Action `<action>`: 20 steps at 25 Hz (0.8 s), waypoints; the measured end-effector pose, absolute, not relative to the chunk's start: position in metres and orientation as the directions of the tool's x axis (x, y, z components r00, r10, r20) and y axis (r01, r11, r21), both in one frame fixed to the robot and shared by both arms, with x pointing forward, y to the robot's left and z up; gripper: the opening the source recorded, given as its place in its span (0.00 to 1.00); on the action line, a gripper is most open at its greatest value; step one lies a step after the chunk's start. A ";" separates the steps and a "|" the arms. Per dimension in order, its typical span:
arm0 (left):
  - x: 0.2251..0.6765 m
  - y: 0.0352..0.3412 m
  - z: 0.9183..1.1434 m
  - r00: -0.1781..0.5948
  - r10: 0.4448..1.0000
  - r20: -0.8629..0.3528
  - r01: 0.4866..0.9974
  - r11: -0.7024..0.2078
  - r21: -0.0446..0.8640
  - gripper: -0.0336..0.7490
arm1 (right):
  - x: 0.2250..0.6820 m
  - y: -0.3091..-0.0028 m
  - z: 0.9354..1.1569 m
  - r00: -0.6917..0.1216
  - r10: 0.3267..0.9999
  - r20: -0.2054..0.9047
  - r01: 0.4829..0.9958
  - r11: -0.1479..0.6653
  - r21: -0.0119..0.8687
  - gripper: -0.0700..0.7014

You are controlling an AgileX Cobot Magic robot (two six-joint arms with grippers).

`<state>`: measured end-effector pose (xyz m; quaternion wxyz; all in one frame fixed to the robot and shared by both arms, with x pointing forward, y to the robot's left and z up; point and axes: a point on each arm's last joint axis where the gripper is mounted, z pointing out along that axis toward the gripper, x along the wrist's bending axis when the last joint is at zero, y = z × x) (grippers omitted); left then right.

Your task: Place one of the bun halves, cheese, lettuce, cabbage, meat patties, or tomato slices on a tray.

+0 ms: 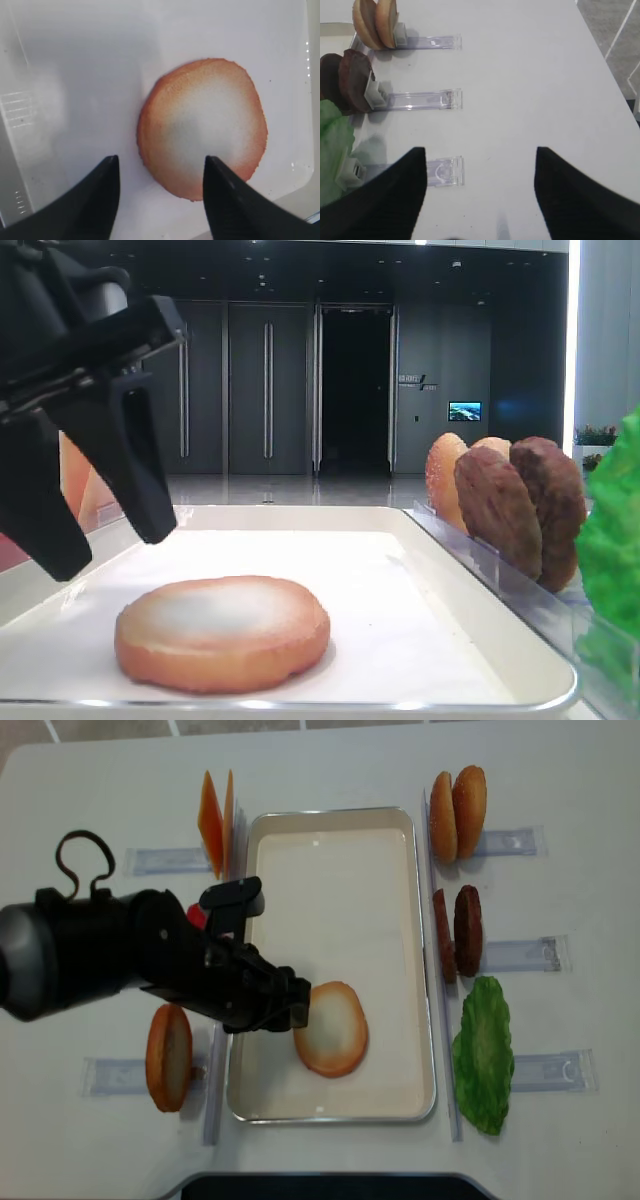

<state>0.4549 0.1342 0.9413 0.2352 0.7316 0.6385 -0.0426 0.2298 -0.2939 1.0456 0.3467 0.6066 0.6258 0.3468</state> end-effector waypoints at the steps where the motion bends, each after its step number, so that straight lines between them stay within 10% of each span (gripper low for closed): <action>1: 0.456 0.134 0.945 0.194 0.915 -0.353 0.953 -0.091 0.288 0.57 | 0.230 -0.294 1.046 -0.024 1.000 -0.013 0.519 0.024 0.855 0.70; 12: 0.474 0.147 1.008 0.221 0.969 -0.107 0.928 -0.175 0.329 0.57 | 0.230 -0.294 1.046 -0.024 1.000 -0.013 0.519 0.024 0.855 0.70; 20: 0.479 0.195 1.042 0.076 0.997 -0.007 0.940 -0.069 0.335 0.57 | 0.230 -0.294 1.046 -0.024 1.000 -0.013 0.519 0.024 0.855 0.70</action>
